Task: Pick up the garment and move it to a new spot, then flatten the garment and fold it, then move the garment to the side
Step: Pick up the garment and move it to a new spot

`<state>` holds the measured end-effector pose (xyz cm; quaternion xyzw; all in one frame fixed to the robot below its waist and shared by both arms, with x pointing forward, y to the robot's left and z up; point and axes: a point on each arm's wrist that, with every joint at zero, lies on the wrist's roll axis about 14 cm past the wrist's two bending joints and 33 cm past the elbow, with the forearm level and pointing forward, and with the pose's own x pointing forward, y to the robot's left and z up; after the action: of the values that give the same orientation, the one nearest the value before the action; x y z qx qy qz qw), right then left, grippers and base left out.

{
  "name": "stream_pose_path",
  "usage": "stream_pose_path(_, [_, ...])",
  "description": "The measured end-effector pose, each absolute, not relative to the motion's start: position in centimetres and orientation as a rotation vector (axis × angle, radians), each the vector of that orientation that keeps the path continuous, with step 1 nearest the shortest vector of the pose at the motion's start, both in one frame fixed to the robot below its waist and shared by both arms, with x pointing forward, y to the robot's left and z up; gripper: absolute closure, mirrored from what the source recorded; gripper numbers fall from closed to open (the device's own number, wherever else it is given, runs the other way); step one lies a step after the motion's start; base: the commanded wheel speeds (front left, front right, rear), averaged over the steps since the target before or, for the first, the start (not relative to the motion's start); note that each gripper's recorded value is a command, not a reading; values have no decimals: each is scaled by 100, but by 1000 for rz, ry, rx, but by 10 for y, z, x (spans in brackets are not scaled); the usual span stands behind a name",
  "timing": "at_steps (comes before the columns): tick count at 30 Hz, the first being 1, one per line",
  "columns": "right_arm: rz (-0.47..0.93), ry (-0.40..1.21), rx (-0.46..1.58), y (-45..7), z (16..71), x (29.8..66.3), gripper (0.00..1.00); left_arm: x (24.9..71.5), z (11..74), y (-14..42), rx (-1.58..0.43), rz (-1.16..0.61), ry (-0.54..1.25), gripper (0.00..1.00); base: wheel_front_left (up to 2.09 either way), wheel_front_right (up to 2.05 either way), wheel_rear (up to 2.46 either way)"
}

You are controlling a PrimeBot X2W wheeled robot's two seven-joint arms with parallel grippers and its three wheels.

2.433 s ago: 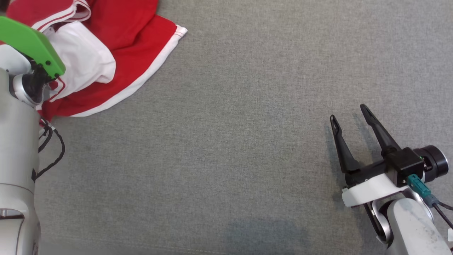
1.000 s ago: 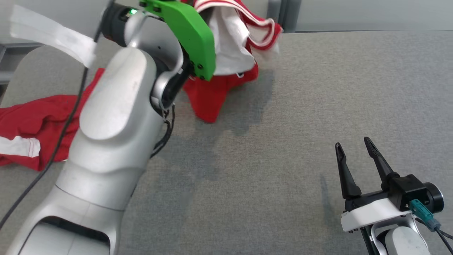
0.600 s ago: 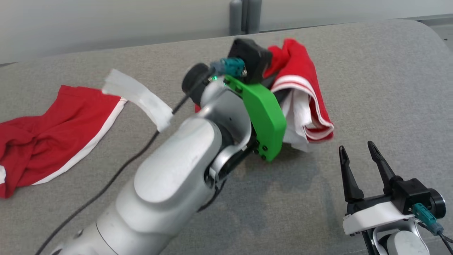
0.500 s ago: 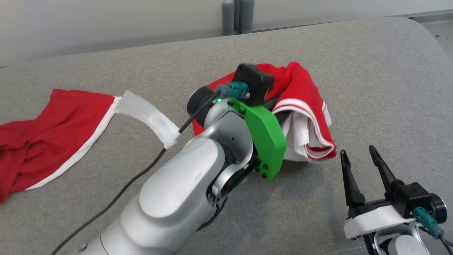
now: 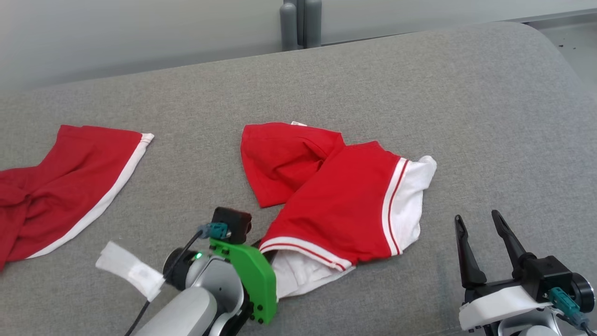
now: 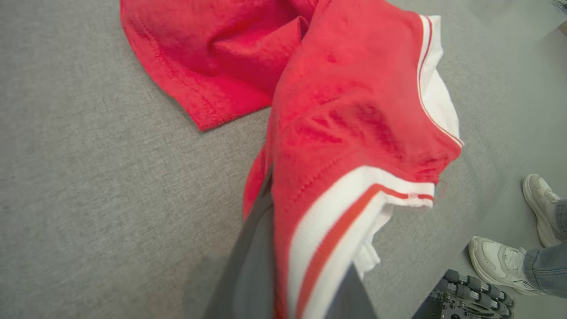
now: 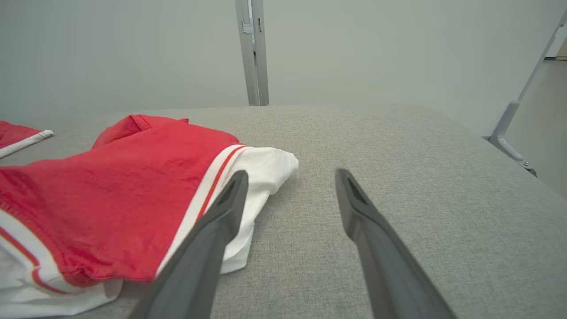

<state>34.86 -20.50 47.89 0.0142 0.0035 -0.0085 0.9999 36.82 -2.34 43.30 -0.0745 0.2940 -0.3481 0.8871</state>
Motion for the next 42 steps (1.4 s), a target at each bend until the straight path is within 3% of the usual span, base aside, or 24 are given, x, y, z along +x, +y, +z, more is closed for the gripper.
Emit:
stream_pose_path(7, [2, -5, 21, -200, 482, 355, 0, 352, 414, 3, -204, -631, 667, 100, 0, 0, 0])
stream_pose_path(16, [49, -19, 25, -186, 486, 361, 0, 369, 409, 52, -222, -443, 645, 95, 0, 0, 0])
stream_pose_path(17, [51, -21, 25, -185, 486, 361, 0, 371, 408, 60, -223, -419, 643, 89, 0, 0, 0])
stream_pose_path(18, [52, -22, 26, -185, 487, 361, 0, 372, 406, 67, -218, -396, 644, 76, 0, 0, 0])
stream_pose_path(24, [52, -19, 26, -185, 486, 361, 0, 385, 398, 108, -217, -262, 631, 89, 0, 0, 0])
stream_pose_path(25, [52, -18, 26, -185, 485, 361, 0, 386, 398, 111, -224, -250, 626, 78, 0, 0, 0])
stream_pose_path(26, [53, -17, 27, -184, 485, 361, 0, 387, 397, 113, -227, -241, 624, 35, 0, 0, 0])
stream_pose_path(27, [52, -15, 27, -184, 485, 361, 0, 388, 396, 114, -238, -234, 625, 0, 0, 0, 0])
stream_pose_path(42, [44, -9, 27, -187, 483, 359, 0, 372, 421, 134, -315, -191, 549, 0, 0, 0, 0])
